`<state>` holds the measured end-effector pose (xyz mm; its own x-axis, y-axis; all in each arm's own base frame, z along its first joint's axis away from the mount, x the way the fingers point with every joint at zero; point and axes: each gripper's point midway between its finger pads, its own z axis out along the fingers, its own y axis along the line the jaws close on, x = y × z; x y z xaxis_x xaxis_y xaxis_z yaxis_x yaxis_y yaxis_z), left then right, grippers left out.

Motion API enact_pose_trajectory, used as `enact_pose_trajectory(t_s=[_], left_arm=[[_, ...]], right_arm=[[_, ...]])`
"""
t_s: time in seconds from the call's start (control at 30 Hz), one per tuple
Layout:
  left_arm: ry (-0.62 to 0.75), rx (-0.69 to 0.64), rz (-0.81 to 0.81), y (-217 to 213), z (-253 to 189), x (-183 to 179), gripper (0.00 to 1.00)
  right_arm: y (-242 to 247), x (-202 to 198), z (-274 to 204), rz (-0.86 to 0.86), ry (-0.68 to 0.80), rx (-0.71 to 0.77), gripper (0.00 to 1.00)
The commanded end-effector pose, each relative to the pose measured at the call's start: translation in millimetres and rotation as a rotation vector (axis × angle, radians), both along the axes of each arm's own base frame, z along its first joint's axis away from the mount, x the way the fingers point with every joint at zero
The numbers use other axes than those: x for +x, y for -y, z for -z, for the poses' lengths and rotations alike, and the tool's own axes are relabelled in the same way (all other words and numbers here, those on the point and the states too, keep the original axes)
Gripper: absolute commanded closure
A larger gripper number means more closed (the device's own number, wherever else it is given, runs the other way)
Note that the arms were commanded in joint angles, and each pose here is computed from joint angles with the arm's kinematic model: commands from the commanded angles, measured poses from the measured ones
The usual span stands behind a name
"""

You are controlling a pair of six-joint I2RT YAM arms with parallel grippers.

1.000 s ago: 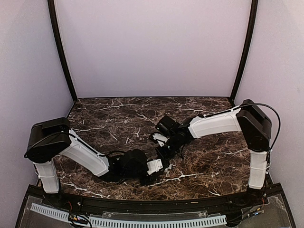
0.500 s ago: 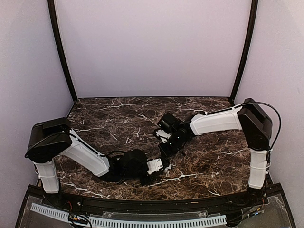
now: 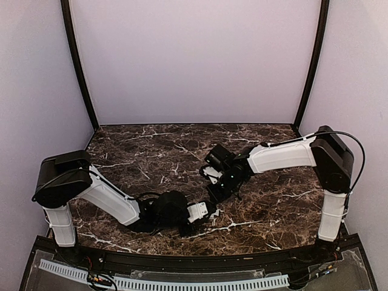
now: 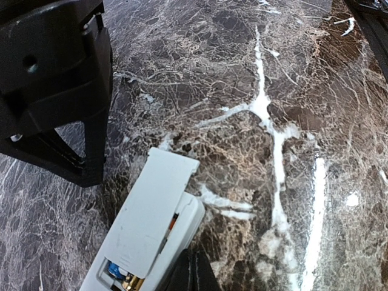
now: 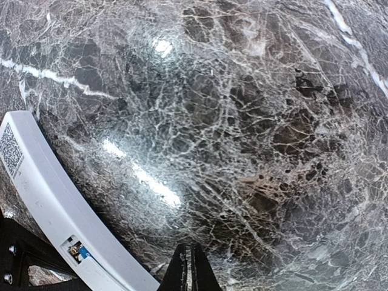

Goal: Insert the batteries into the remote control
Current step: Adjust the battery cover on the remote control without the battery cover.

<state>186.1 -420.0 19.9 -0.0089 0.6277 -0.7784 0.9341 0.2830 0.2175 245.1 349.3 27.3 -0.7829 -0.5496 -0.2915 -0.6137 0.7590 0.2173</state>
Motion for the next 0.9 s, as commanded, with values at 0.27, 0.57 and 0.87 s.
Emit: enact_pose_trajectory(t_s=[0.27, 0.57, 0.87], left_arm=[[-0.026, 0.061, -0.022, -10, 20, -1, 1.00], [-0.021, 0.059, -0.022, -11, 20, -1, 1.00], [-0.020, 0.062, -0.026, -12, 21, -1, 1.00]], right_arm=[[-5, -17, 0, -0.028, -0.055, 0.025, 0.97], [-8, -25, 1, -0.028, -0.087, 0.046, 0.98], [-10, -25, -2, -0.026, -0.088, 0.057, 0.99]])
